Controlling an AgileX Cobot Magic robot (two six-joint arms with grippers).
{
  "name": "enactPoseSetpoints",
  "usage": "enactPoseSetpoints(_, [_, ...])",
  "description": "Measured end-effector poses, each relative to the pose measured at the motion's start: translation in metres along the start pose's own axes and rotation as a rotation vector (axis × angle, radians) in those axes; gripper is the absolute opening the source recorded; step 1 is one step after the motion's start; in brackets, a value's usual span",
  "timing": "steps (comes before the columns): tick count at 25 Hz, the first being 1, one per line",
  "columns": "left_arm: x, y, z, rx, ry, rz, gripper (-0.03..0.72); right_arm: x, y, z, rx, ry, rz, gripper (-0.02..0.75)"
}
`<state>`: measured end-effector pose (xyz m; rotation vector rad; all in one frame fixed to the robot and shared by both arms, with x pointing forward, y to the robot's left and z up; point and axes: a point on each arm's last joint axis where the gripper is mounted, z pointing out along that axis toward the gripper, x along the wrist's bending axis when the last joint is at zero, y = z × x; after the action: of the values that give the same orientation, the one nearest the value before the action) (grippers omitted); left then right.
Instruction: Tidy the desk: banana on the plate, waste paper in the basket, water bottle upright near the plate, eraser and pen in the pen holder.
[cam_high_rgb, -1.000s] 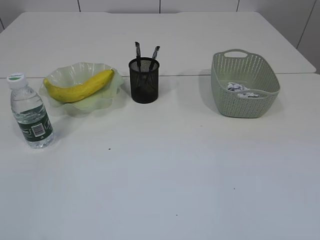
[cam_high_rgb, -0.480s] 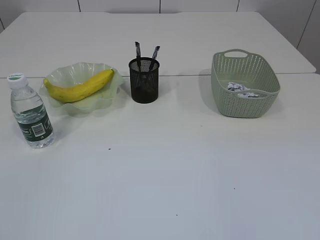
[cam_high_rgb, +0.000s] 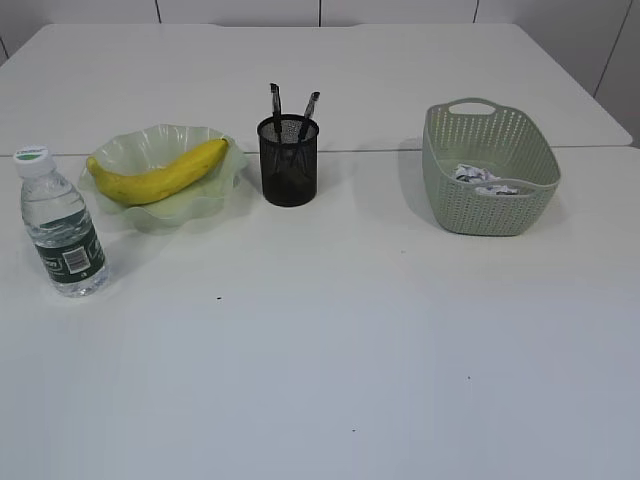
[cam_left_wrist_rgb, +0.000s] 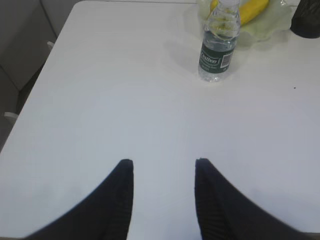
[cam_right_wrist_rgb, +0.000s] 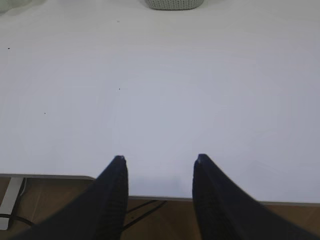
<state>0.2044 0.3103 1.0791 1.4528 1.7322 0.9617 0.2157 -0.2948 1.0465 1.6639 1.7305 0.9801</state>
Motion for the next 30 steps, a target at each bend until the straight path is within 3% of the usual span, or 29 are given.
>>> enactPoseSetpoints(11, [-0.002,-0.007,0.014,0.034,-0.011,0.004,0.296,0.0,0.001,0.001,-0.009,0.003,-0.033,0.321])
enactPoseSetpoints(14, [-0.003,-0.01,0.02,0.048,-0.019,0.003,0.335,0.0,0.002,0.002,-0.022,0.005,-0.059,0.321])
enactPoseSetpoints(19, [-0.005,-0.008,0.025,0.014,-0.035,0.0,0.388,0.001,0.002,0.003,-0.036,0.013,-0.07,0.321])
enactPoseSetpoints(30, [-0.006,-0.008,0.032,-0.015,-0.041,0.002,0.406,0.003,0.004,0.012,-0.076,0.042,-0.125,0.36])
